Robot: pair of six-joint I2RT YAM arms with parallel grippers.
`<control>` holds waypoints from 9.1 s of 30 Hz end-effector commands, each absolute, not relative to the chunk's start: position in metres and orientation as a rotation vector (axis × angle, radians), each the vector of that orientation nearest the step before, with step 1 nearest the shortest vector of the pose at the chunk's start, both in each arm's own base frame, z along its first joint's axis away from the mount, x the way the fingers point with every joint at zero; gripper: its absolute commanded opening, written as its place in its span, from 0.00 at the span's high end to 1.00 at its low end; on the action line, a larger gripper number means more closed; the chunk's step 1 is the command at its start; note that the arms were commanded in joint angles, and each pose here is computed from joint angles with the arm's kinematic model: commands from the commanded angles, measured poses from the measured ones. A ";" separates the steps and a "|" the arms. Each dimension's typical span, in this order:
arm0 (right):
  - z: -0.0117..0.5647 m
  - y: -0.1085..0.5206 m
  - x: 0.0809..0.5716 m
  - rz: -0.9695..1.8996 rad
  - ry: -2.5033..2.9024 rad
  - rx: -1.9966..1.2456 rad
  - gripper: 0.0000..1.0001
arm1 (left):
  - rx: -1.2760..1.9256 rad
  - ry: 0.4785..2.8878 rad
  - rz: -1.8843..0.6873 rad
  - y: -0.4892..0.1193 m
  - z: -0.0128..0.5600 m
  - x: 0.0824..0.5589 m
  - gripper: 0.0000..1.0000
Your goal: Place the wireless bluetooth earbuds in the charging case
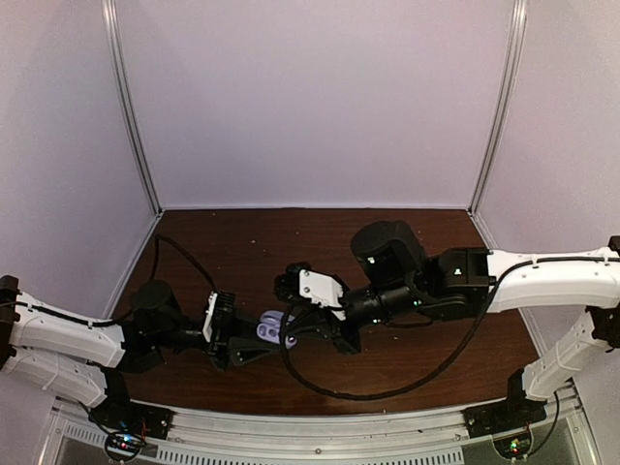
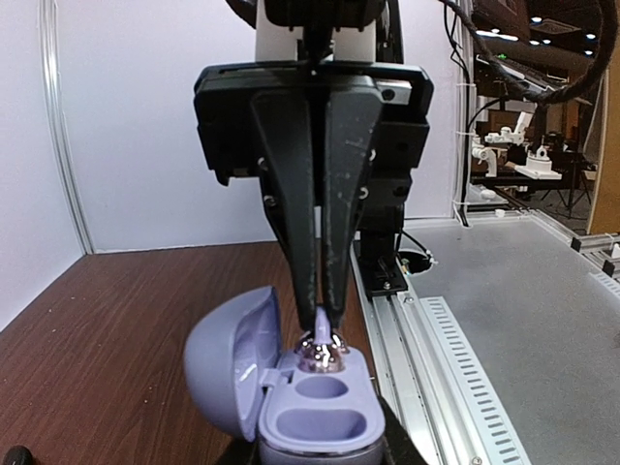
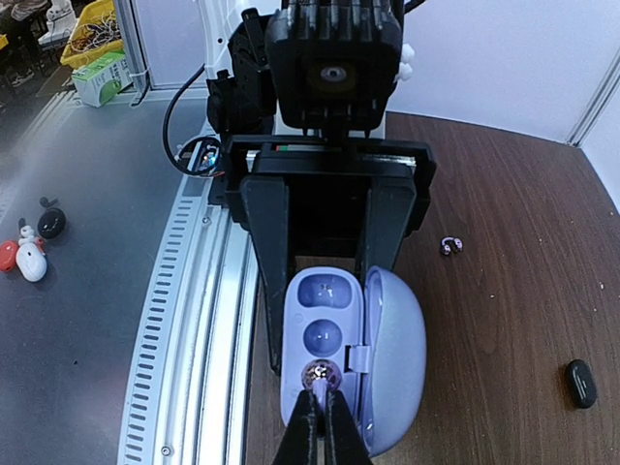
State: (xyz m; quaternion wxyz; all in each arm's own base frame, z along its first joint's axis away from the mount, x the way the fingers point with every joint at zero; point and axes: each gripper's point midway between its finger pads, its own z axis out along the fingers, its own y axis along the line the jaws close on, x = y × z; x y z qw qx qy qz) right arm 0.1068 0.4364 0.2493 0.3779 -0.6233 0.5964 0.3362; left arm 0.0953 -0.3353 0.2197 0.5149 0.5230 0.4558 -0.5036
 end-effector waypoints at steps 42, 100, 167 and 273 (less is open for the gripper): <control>0.256 0.438 0.121 0.740 1.553 -1.531 0.79 | 1.217 0.870 -1.191 -0.335 0.273 0.086 1.00; 0.289 0.434 0.107 0.762 1.520 -1.508 0.81 | 1.232 0.902 -1.165 -0.340 0.266 0.090 1.00; 0.256 0.435 0.118 0.670 1.605 -1.533 0.81 | 1.164 0.983 -1.107 -0.335 0.263 0.105 1.00; 0.031 0.438 0.170 0.788 1.969 -1.487 0.91 | 0.177 1.589 -0.661 -0.186 0.272 0.285 1.00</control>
